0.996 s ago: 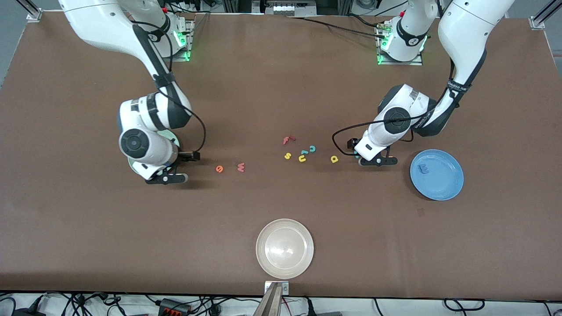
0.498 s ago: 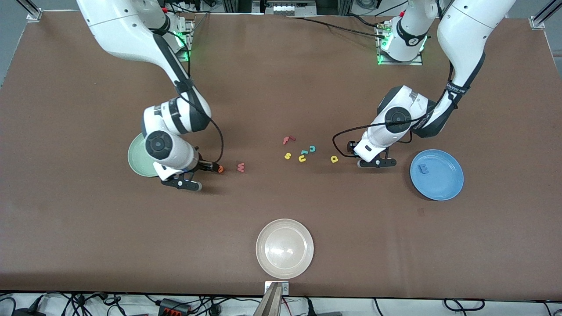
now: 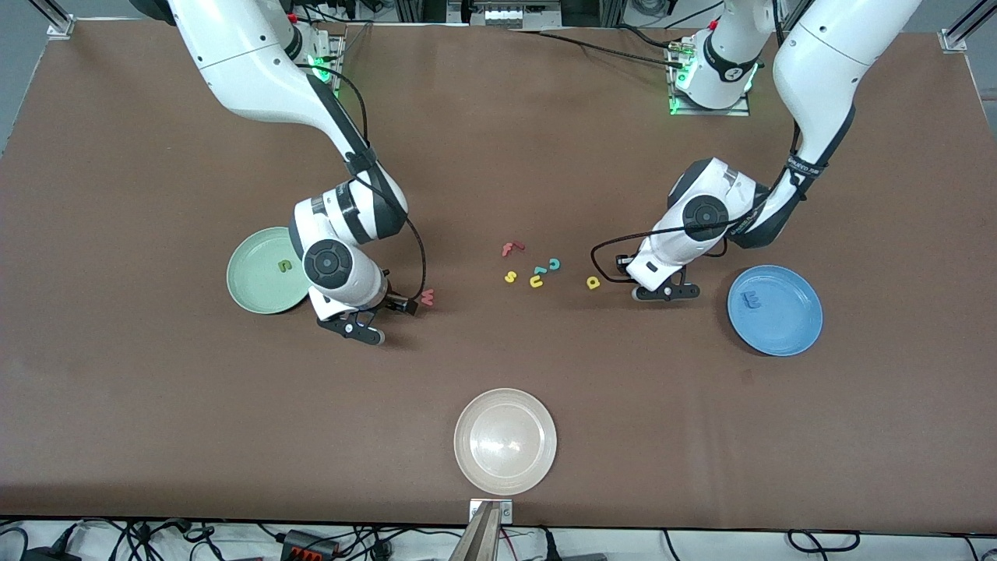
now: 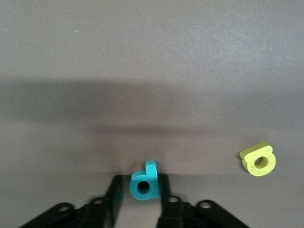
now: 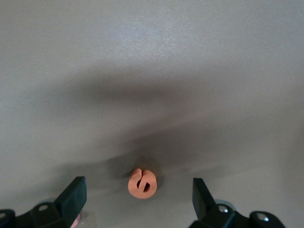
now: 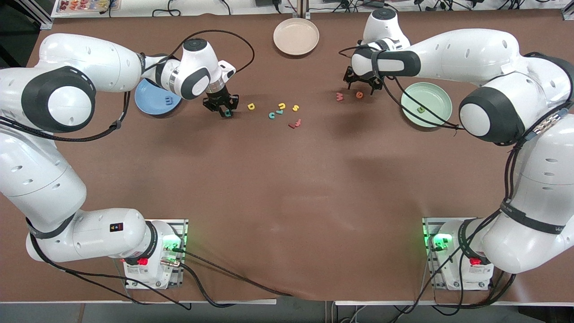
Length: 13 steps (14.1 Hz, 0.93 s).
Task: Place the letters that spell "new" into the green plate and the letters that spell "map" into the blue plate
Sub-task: 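Close the right gripper on orange e while the left gripper grasps teal d, then drop the teal d on the blue plate and orange e on the green plate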
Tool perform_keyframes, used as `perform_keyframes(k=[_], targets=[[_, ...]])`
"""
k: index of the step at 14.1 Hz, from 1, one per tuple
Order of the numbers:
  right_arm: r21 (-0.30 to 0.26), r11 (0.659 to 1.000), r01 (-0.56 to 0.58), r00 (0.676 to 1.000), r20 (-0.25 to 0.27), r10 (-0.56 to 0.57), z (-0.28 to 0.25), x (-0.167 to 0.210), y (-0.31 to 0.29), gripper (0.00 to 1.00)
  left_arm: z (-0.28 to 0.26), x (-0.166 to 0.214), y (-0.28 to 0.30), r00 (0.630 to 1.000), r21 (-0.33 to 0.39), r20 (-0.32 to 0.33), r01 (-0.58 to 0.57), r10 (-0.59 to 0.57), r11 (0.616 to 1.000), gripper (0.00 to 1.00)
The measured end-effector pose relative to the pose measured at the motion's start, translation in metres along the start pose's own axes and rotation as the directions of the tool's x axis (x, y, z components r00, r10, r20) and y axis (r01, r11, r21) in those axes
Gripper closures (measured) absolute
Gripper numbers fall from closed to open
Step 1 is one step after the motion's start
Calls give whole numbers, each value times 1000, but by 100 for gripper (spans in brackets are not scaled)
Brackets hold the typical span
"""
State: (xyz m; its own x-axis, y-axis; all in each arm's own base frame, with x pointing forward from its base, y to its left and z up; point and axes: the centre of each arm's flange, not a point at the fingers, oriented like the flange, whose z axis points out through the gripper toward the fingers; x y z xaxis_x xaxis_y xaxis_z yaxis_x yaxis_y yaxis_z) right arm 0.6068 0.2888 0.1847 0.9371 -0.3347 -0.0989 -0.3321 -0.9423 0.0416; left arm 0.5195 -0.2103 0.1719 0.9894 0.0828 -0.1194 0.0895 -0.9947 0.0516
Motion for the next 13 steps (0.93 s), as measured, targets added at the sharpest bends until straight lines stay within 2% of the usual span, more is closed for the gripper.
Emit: perform_keyframes(k=[1,3,4,5,7,9,12,13], targets=[[-2,1000,-10,1000,2,10,2,0,0,3,0,0,0,1000,0,0,0,0,1000,72],[-4,1000,-17,1000,3,17,3,0,1,13,-1,0,0,1000,1,1,0,0,1000,72],[-4,1000,-18,1000,3,18,4,0,1,13,-2,2,-1,1000,8,6,2,-2,1000,72],[-5,1000,-18,1000,4,18,5,0,1,20,-6,5,-4,1000,29,24,2,-3,1000,72],[-9,1000,-19,1000,8,19,9,0,2,24,-32,19,-12,997,98,77,-24,16,995,72],[-10,1000,-20,1000,10,20,12,0,2,35,-75,40,-26,992,146,107,-81,66,986,72],[-8,1000,-21,1000,9,21,11,0,1,39,-111,72,-93,978,199,106,-199,181,960,72],[-6,1000,-20,1000,8,20,10,0,0,45,-110,78,-123,970,208,123,-230,208,951,72]])
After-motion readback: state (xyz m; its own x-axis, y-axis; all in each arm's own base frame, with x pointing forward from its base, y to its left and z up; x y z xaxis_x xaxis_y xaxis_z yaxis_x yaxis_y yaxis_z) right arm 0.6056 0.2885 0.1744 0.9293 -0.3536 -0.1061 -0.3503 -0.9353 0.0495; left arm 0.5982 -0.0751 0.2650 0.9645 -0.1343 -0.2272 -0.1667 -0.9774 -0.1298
